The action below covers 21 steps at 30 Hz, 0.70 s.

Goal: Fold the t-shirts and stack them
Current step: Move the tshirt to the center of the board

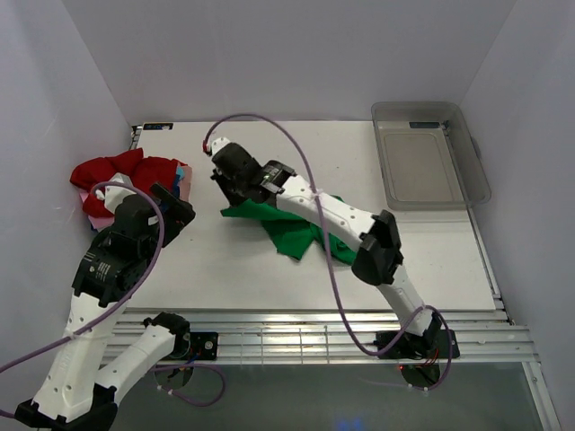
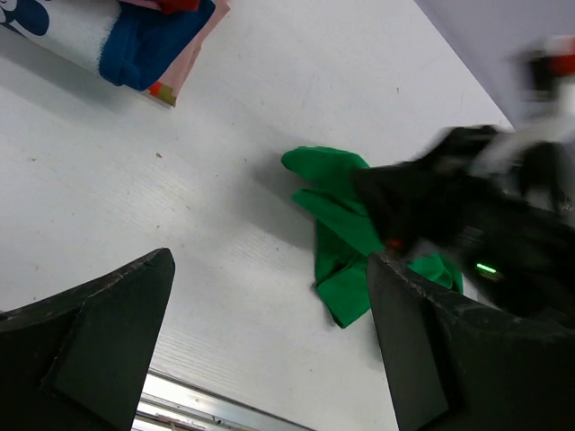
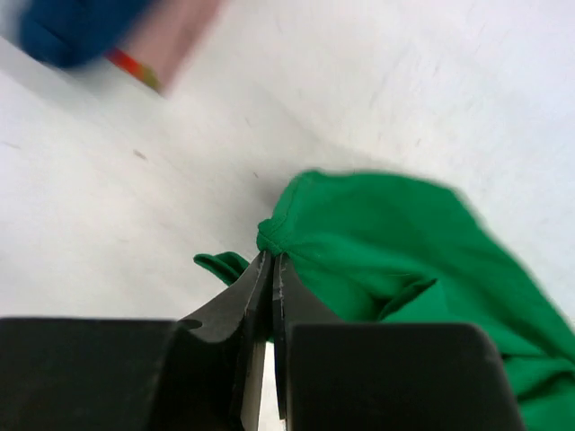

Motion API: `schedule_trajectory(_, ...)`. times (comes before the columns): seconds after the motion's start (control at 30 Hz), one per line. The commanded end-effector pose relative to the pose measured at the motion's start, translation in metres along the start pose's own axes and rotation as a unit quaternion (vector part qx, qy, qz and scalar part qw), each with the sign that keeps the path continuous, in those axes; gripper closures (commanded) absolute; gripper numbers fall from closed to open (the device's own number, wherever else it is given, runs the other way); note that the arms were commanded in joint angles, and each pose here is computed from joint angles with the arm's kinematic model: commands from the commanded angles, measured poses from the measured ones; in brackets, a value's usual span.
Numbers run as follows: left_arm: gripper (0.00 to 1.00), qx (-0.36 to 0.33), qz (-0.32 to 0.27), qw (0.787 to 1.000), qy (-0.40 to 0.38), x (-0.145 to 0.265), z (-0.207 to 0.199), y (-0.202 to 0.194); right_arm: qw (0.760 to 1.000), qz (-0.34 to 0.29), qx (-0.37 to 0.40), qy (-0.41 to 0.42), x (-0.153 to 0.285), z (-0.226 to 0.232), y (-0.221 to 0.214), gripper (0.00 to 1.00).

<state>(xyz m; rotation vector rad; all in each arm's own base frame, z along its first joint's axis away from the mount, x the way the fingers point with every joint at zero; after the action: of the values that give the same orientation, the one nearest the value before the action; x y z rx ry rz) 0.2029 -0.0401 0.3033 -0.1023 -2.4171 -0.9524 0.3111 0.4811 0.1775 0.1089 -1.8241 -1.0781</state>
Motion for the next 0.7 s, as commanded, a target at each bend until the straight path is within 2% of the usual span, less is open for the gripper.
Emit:
schedule_trajectory(0.0, 0.02, 0.024, -0.032, 0.999, 0.015, 0.001, 0.008, 0.009, 0.978, -0.205, -0.035, 0.024, 0.152, -0.018, 0.118, 0.92)
schedule_trajectory(0.17, 0.02, 0.036, -0.026, 0.999, 0.02, -0.005, 0.009, 0.004, 0.96, -0.276, -0.05, 0.012, 0.239, -0.04, 0.139, 0.92)
schedule_trajectory(0.3, 0.02, 0.041, -0.016, 0.999, 0.005, -0.012, 0.001, -0.002, 0.961, -0.266, -0.06, -0.053, 0.26, -0.066, 0.12, 0.92)
schedule_trajectory(0.47, 0.02, 0.02, 0.043, 0.999, 0.005, -0.038, -0.002, -0.034, 0.97, -0.161, -0.096, -0.156, 0.23, -0.095, 0.049, 0.92)
schedule_trajectory(0.6, 0.02, -0.01, 0.08, 0.997, 0.017, -0.055, 0.001, -0.054, 0.958, -0.091, -0.133, -0.239, 0.232, -0.119, -0.008, 0.92)
schedule_trajectory(0.67, 0.03, -0.024, 0.098, 0.995, 0.013, -0.057, 0.001, -0.061, 0.947, -0.037, -0.15, -0.282, 0.23, -0.128, -0.046, 0.92)
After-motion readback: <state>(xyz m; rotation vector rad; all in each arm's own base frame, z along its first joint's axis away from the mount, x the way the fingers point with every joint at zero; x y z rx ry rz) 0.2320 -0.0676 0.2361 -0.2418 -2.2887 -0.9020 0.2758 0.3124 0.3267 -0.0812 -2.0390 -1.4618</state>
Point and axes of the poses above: each gripper's point midway between its finger pads, its own x axis back along the fingers, its own z axis along the line the jaws close on, y = z × x, the point moved 2 cm from there along x, back along the fingers, and after that the axes turned 10 degrees about x, right-handed, at the moved point
